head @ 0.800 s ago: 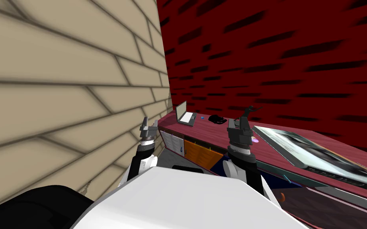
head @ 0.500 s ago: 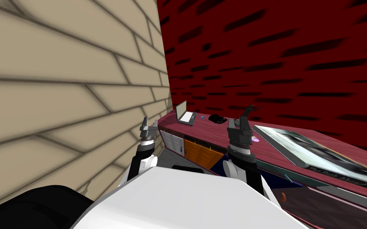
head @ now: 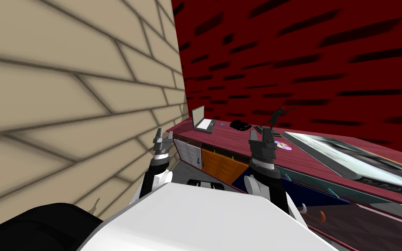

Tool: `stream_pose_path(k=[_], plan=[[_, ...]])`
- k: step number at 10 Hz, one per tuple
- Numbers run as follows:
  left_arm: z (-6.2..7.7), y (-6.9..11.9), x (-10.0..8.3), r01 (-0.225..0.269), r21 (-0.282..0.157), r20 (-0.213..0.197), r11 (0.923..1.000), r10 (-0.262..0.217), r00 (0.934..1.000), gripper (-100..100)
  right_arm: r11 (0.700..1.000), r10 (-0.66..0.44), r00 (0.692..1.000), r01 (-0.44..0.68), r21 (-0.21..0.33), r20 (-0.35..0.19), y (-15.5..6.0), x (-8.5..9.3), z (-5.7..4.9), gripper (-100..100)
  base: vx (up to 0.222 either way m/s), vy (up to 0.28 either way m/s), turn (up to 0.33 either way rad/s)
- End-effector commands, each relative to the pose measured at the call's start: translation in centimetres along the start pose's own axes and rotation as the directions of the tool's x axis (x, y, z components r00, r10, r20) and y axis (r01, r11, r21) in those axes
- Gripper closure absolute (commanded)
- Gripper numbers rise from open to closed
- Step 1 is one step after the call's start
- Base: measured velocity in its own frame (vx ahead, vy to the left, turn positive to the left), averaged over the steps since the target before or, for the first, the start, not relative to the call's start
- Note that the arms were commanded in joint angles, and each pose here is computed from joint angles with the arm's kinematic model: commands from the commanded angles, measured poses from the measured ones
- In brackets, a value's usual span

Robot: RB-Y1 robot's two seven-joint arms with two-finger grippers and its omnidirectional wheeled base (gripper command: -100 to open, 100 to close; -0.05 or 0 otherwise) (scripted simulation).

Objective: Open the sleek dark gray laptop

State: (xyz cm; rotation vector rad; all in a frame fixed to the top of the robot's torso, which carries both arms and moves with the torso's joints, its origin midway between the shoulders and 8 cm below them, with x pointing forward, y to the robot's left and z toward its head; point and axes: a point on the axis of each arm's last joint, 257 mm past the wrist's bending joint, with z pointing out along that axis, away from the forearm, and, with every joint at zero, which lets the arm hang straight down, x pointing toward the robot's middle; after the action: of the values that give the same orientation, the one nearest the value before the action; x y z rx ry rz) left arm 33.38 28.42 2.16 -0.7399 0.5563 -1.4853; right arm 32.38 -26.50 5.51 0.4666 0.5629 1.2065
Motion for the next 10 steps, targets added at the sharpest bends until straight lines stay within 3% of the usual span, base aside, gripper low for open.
stream_pose_path(k=[1, 2, 6, 9, 10], plan=[[0.0, 0.0, 0.0, 0.0, 0.0, 0.0, 1.0, 0.0, 1.0, 0, 1.0, 0.0, 1.0, 0.0, 0.0, 0.0, 0.0, 0.0, 0.0, 0, 0.0, 0.0, 0.0], [0.4, 0.5, 0.2, -0.001, -0.018, -0.024, 0.9998, 0.001, 0.9997, -100, 1.0, 0.0, 1.0, 0.0, 0.0, 0.0, 0.0, 0.0, 0.0, 0, 0.007, 0.006, -0.062], [1.8, 1.7, 0.2, 0.012, -0.064, -0.047, 0.9979, -0.015, 0.9988, -100, 1.0, 0.0, 1.0, 0.0, 0.001, 0.0, 0.0, 0.0, 0.0, 0, 0.009, 0.022, -0.075], [3.4, 2.4, -0.1, 0.036, -0.092, -0.047, 0.9951, -0.041, 0.9981, -100, 1.0, 0.0, 1.0, 0.0, 0.001, 0.0, 0.0, 0.0, 0.0, 0, 0.013, 0.032, -0.106], [3.4, 2.7, -0.1, 0.036, -0.105, -0.044, 0.9939, -0.041, 0.9982, -100, 1.0, 0.0, 1.0, 0.0, 0.001, 0.0, 0.0, 0.0, 0.0, 0, 0.008, 0.023, -0.035]])
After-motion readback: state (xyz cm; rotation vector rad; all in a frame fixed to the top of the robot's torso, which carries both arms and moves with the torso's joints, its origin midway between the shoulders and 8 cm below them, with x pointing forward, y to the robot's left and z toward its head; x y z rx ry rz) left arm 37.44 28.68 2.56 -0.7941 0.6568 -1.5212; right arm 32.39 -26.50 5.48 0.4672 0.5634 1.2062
